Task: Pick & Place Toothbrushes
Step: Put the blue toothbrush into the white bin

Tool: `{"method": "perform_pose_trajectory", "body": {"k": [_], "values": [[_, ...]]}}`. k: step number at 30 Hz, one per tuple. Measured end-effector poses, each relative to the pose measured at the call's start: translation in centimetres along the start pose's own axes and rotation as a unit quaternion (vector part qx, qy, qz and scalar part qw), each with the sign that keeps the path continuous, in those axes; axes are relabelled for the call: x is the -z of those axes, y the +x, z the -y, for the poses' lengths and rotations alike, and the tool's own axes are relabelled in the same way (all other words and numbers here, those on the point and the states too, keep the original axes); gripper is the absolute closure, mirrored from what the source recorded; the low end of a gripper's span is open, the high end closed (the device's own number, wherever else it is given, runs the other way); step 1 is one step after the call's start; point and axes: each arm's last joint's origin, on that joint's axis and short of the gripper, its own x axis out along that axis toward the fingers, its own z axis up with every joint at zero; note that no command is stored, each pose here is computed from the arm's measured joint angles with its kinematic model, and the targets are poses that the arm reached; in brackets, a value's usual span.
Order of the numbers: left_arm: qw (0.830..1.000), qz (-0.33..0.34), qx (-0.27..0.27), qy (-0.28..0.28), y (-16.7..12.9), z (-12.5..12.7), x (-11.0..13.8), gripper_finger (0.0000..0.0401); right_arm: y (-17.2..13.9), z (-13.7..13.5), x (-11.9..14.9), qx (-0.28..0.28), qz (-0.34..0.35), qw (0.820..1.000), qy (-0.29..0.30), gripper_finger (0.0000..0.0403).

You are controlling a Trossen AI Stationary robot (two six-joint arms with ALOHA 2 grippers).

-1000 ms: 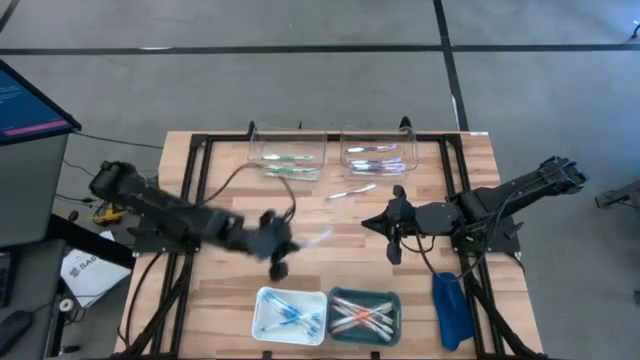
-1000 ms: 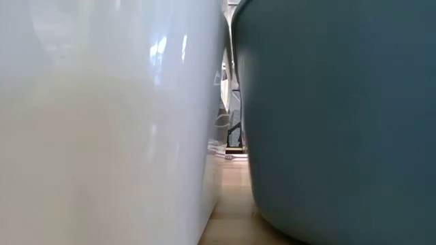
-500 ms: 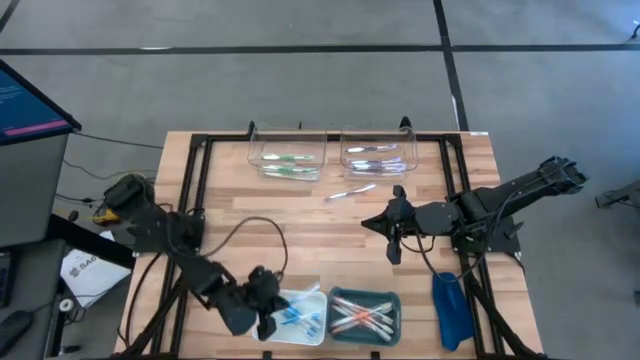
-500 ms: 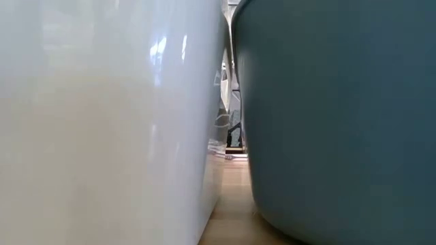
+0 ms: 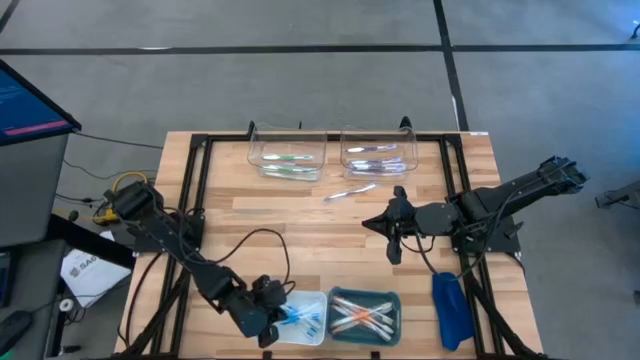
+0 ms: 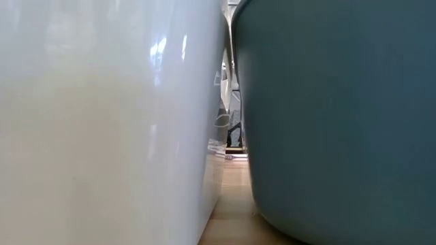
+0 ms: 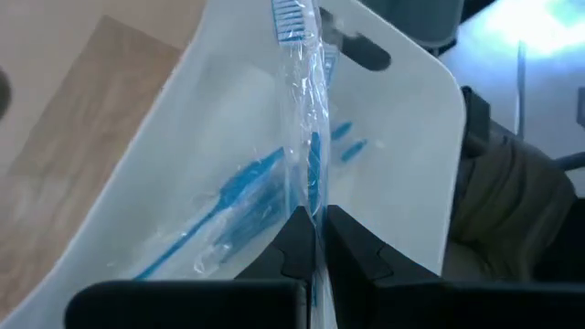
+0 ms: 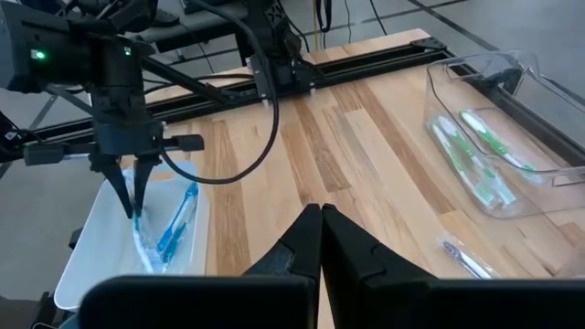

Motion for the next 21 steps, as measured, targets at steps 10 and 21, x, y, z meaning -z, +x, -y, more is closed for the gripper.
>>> {"method": "perform_pose_trajectory", "body": {"k": [10, 21], "values": [[0.999, -0.035, -0.018, 0.002, 1.9, -0.8, 0.4, 0.0395, 0.0, 0.0, 0.0, 0.001, 0.000, 1.000, 0.000, 0.0401], [0.998, -0.059, -0.025, 0.004, 3.2, -1.8, 0.0, 0.0395, 0.0, 0.0, 0.0, 0.001, 0.000, 1.000, 0.000, 0.0401]]}}
